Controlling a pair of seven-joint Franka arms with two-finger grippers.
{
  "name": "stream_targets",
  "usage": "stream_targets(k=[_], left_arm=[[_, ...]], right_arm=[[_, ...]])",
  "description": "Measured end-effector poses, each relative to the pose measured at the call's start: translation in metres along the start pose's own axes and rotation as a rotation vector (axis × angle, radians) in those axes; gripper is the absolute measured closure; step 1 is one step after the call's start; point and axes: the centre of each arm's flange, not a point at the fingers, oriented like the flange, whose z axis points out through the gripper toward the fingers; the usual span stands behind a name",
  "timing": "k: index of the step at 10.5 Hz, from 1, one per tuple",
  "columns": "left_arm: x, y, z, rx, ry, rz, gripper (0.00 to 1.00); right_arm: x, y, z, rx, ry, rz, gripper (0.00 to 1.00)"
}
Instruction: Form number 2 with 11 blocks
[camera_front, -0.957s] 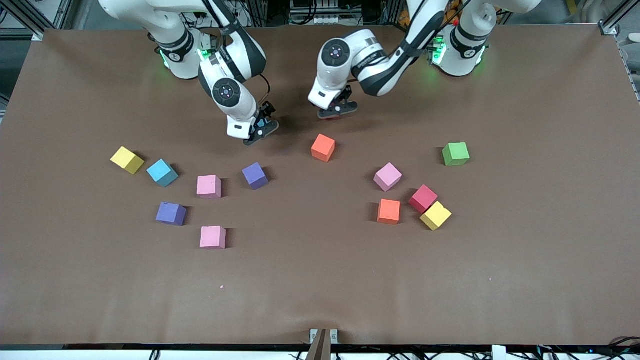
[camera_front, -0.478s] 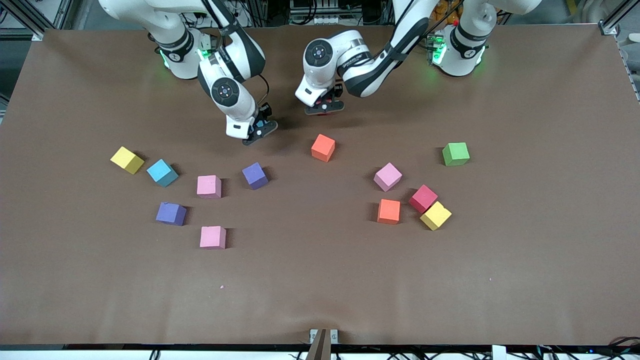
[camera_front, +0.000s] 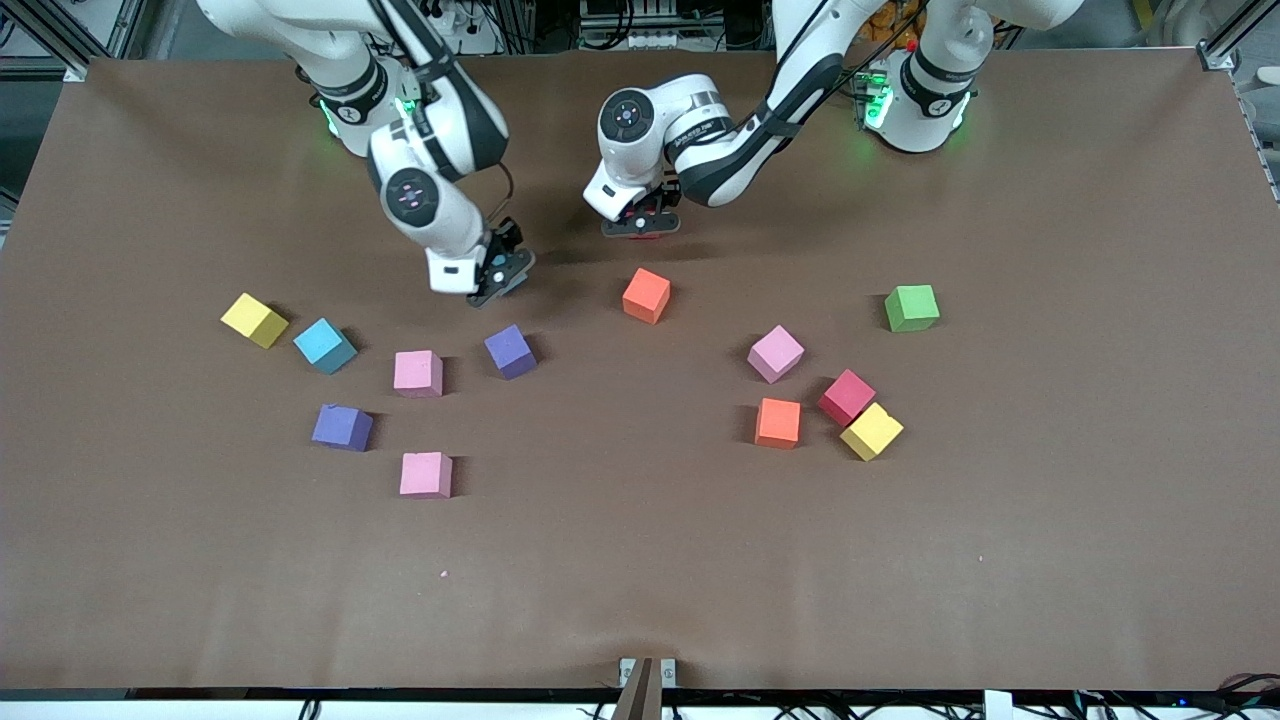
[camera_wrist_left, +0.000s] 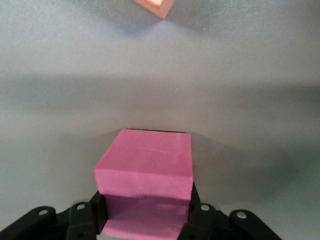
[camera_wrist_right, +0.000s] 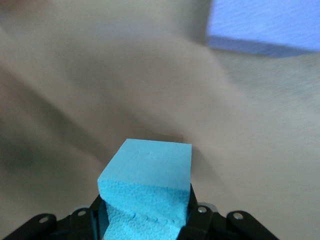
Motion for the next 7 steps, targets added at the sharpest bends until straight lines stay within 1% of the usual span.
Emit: stream_targets(k=[1,3,4,6,7], left_arm=[[-0.001,0.002,0.002,0.005,0.006,0.013,0.39],[-0.003,0.003,0.003,0.011,0.008,0.021,0.38],[-0.003,0.003,0.004,0.013,0.007,0.022,0.28],[0.0,0.002,0.0,0.037,0.002,0.016,0.01],[0.006,0.003,-0.011,0.062,0.002,0.008,0.0]], right_arm=[[0.0,0.003,-0.003,0.001,0.004,-0.043,0.44],[0.005,-0.006,-0.007,-0.005,-0.002,-0.127,0.44],[0.009,-0.013,-0.008,-0.027,-0.018,-0.182,0.44],[0.01,-0.022,-0.008,-0.096,-0.085,-0.304,0.44],[0.009,-0.023,-0.008,-0.109,-0.116,-0.347,0.44]])
